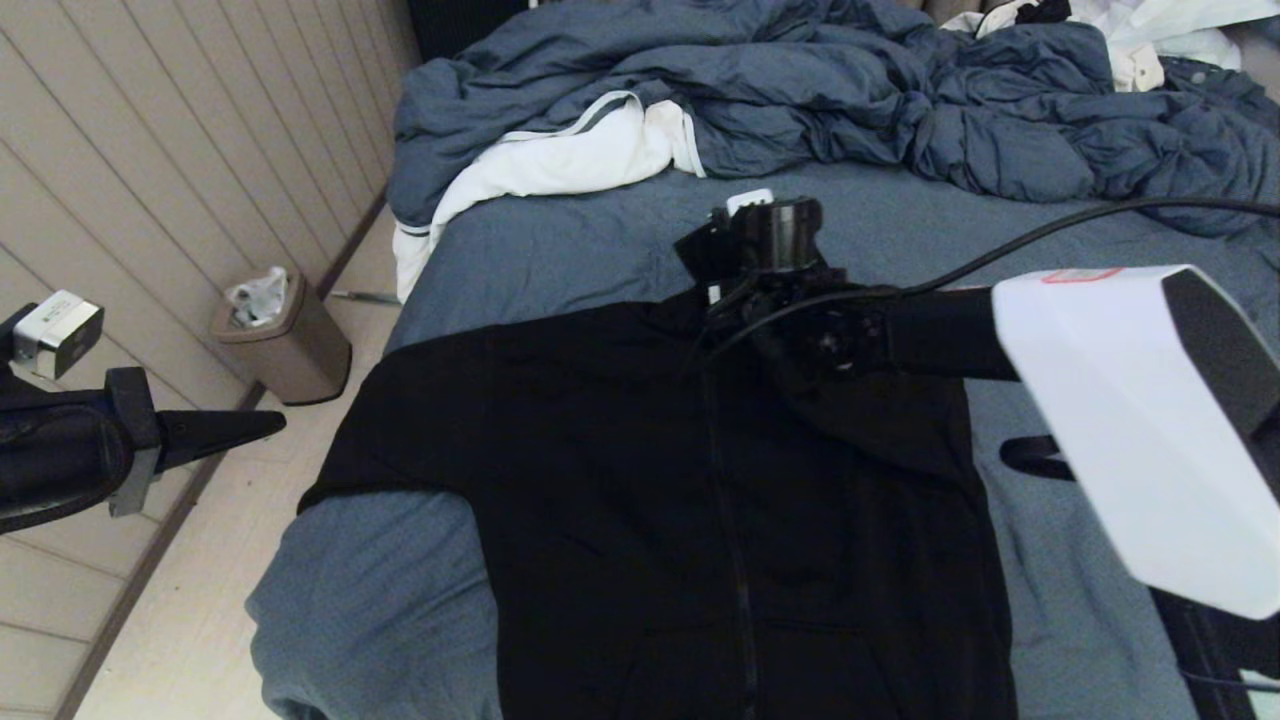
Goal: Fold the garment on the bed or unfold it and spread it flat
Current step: Unfold the black sweatshirt
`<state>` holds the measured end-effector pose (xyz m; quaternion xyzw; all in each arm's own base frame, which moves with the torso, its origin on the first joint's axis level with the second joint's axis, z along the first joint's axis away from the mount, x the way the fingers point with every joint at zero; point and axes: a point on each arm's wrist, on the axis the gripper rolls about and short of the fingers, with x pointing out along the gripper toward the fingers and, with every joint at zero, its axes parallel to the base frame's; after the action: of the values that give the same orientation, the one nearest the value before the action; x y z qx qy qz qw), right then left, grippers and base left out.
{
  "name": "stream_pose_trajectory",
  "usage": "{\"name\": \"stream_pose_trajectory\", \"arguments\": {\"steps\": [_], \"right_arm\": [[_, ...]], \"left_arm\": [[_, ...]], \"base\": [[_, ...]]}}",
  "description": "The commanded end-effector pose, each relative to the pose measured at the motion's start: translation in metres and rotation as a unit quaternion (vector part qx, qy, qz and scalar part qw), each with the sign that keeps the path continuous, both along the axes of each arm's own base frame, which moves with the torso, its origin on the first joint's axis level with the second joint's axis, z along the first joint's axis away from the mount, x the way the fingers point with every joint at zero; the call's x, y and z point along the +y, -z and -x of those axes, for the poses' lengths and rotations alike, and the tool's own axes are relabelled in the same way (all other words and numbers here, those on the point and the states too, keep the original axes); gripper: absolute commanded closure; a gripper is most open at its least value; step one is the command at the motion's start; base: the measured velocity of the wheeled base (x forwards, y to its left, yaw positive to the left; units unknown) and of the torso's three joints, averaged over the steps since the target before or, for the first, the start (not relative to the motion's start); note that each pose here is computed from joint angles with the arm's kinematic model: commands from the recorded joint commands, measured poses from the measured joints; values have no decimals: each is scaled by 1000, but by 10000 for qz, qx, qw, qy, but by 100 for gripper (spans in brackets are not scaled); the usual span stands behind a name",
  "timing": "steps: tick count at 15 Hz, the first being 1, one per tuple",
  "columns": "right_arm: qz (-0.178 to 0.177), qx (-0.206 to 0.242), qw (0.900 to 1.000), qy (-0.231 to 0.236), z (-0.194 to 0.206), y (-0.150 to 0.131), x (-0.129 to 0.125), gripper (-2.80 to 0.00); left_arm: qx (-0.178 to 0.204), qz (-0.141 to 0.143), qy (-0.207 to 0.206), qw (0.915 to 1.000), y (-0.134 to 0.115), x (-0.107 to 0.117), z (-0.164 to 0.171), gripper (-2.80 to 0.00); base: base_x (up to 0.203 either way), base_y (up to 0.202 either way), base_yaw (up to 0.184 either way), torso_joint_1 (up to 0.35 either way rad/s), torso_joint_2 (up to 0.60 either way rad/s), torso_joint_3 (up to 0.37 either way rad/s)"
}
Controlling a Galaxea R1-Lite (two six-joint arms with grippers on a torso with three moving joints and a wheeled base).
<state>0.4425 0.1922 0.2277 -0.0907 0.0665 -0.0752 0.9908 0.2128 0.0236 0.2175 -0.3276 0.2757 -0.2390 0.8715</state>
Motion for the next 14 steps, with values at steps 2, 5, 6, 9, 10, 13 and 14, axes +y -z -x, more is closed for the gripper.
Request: {"name": "stream_pose_trajectory", "arguments": {"steps": [2, 5, 6, 9, 10, 13, 14], "right_arm": [[-110, -279, 9972, 684, 14, -42, -68, 0], [-111, -279, 9887, 1467, 40, -62, -149, 0], [-109, -220, 9849, 1715, 47, -62, -175, 0], [-215, -29, 9752, 2204, 59, -52, -237, 0], [-266, 26, 9716, 2351, 61, -47, -255, 0], [-412, 286, 9609, 2724, 61, -24, -311, 0], [-437, 363, 9575, 2827, 59, -16, -325, 0]], "left_arm": [[6, 23, 14, 10000, 0, 0, 0, 0], [14, 18, 33, 10000, 1, -1, 1, 0], [4, 16, 33, 10000, 1, -1, 2, 0], [5, 17, 33, 10000, 1, -1, 2, 0], [11, 18, 33, 10000, 2, -1, 3, 0], [19, 19, 40, 10000, 2, -1, 2, 0], [30, 21, 56, 10000, 2, -2, 2, 0]], "base": [[0, 0, 0, 0, 0, 0], [0, 0, 0, 0, 0, 0], [0, 0, 0, 0, 0, 0], [0, 0, 0, 0, 0, 0], [0, 0, 0, 0, 0, 0], [0, 0, 0, 0, 0, 0], [0, 0, 0, 0, 0, 0]]}}
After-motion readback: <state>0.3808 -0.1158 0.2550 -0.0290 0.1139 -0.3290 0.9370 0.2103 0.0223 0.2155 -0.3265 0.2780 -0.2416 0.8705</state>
